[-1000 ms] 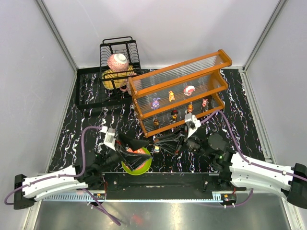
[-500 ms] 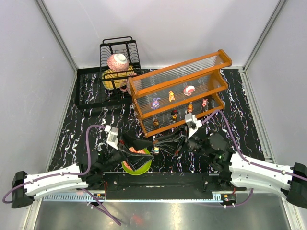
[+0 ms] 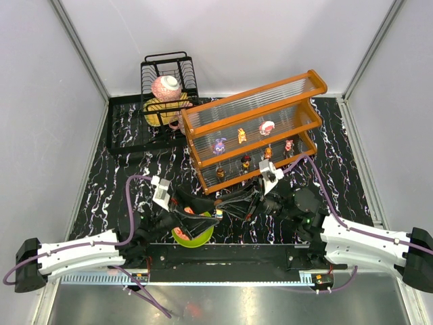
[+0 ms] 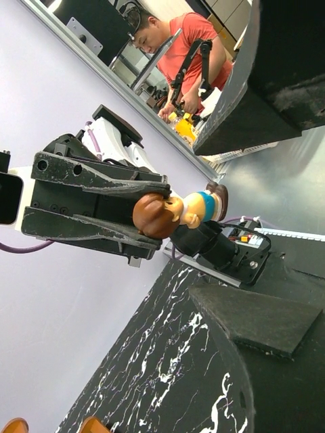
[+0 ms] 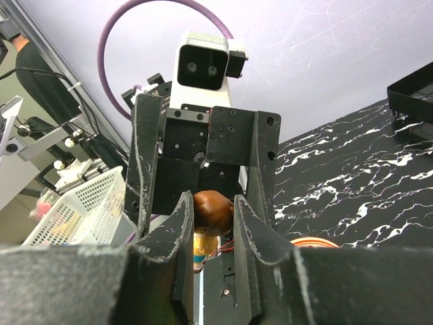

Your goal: Place and organize the plastic toys onto the shelf

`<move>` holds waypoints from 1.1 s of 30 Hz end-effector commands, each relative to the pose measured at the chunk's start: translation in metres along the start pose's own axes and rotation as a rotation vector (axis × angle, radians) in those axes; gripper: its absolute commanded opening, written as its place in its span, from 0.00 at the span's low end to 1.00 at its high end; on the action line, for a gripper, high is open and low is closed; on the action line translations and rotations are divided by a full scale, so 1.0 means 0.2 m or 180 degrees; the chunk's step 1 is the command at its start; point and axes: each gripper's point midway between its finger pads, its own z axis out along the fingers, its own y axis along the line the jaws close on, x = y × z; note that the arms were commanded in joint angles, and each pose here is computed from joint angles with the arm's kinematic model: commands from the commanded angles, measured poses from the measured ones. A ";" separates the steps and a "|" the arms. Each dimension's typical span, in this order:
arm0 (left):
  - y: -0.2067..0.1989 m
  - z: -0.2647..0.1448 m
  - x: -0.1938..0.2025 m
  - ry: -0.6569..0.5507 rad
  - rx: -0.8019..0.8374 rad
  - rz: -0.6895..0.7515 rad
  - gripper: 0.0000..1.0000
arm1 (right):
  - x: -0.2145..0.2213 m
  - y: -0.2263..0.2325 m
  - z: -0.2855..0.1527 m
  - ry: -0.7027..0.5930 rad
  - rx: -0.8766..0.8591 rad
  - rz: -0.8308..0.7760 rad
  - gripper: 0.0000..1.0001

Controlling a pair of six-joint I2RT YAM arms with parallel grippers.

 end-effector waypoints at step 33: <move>-0.09 0.03 -0.05 -0.0105 0.0294 -0.0011 0.39 | -0.15 0.12 0.05 -0.0274 -0.0299 -0.0032 0.00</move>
